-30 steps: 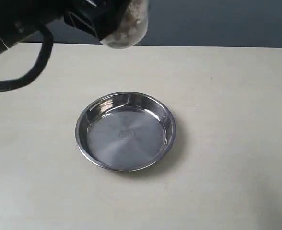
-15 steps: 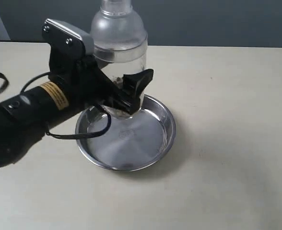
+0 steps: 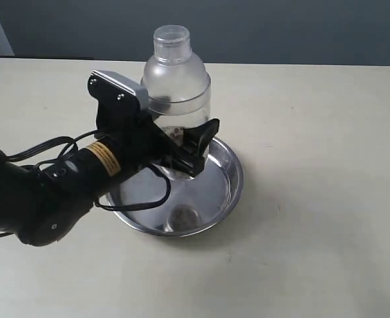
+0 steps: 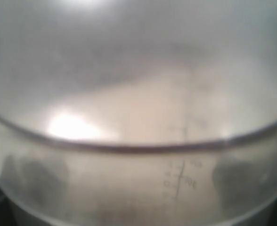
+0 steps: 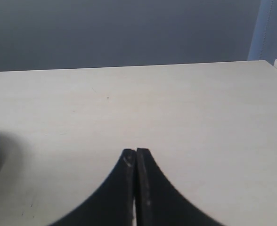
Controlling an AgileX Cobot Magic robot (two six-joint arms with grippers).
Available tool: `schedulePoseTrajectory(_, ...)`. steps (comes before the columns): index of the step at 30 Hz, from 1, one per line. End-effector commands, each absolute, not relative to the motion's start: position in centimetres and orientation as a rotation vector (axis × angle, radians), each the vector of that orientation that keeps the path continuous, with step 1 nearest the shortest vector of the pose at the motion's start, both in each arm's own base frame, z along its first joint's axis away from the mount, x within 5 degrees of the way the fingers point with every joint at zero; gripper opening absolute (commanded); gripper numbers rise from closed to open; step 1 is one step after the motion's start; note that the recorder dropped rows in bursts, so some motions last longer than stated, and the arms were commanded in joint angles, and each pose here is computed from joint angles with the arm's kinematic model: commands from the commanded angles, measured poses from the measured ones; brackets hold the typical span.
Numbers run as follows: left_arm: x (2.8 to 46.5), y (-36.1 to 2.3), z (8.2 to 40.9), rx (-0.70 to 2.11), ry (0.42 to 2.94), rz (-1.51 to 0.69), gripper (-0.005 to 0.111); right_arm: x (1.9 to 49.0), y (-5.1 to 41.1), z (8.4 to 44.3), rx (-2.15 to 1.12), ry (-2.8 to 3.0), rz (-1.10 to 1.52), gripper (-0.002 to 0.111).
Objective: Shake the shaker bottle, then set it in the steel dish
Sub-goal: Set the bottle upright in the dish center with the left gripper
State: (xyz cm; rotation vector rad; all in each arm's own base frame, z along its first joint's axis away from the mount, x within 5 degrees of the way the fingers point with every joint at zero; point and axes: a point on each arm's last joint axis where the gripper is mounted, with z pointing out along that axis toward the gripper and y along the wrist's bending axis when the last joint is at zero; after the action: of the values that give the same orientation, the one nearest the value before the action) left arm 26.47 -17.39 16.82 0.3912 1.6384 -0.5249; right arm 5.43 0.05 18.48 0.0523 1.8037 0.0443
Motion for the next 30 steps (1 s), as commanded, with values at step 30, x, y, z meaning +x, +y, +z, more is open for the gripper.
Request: schedulePoseTrajectory(30,27.5,-17.0,11.0,0.404,1.674,-0.458,0.045,5.4,0.1,18.5,0.048,1.79,0.042,-0.001)
